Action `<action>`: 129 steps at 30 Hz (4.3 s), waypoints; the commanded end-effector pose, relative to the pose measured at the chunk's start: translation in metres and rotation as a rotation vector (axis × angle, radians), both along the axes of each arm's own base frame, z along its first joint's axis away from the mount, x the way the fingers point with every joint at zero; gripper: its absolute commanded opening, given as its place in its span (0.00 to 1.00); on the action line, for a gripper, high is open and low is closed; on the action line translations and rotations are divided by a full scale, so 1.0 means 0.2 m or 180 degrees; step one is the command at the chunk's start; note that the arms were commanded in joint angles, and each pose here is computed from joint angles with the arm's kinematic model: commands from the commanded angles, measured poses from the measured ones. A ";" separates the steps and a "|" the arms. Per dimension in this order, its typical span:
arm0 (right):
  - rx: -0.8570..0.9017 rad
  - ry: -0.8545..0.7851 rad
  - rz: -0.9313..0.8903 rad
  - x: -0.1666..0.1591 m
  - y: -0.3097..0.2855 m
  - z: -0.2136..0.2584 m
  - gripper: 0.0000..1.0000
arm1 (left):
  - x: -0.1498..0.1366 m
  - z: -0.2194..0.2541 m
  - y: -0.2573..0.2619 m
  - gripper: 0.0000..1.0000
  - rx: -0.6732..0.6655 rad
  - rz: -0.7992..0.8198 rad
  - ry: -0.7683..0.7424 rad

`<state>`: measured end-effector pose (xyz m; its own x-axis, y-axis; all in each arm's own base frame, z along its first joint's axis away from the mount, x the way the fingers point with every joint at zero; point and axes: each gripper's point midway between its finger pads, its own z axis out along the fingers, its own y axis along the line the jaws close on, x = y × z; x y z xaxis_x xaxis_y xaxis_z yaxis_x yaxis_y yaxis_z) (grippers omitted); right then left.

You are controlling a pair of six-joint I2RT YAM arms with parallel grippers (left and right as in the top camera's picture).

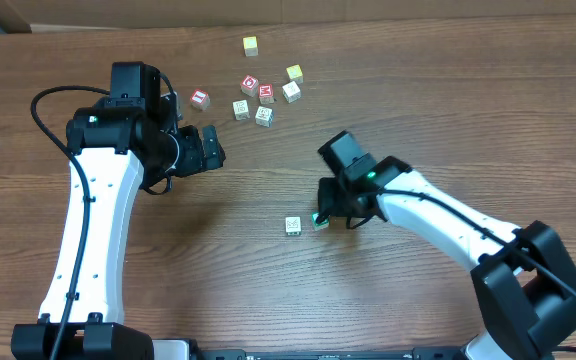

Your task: Flip 5 blocks

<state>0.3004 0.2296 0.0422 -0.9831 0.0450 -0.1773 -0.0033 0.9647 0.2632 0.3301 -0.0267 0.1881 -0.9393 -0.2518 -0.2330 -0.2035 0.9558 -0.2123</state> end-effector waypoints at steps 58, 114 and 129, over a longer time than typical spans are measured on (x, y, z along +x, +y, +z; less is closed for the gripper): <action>0.0514 0.0209 0.0074 -0.16 0.17 -0.11 0.05 | 0.03 0.03 0.01 1.00 0.0013 0.0006 -0.0070; 0.0700 -0.0326 0.0439 -0.02 0.33 -0.06 0.04 | 0.03 0.03 0.01 1.00 0.0012 0.0007 -0.0070; 0.0757 -0.0248 0.0628 -0.06 0.35 -0.06 0.04 | 0.03 0.03 0.01 1.00 0.0013 0.0006 -0.0070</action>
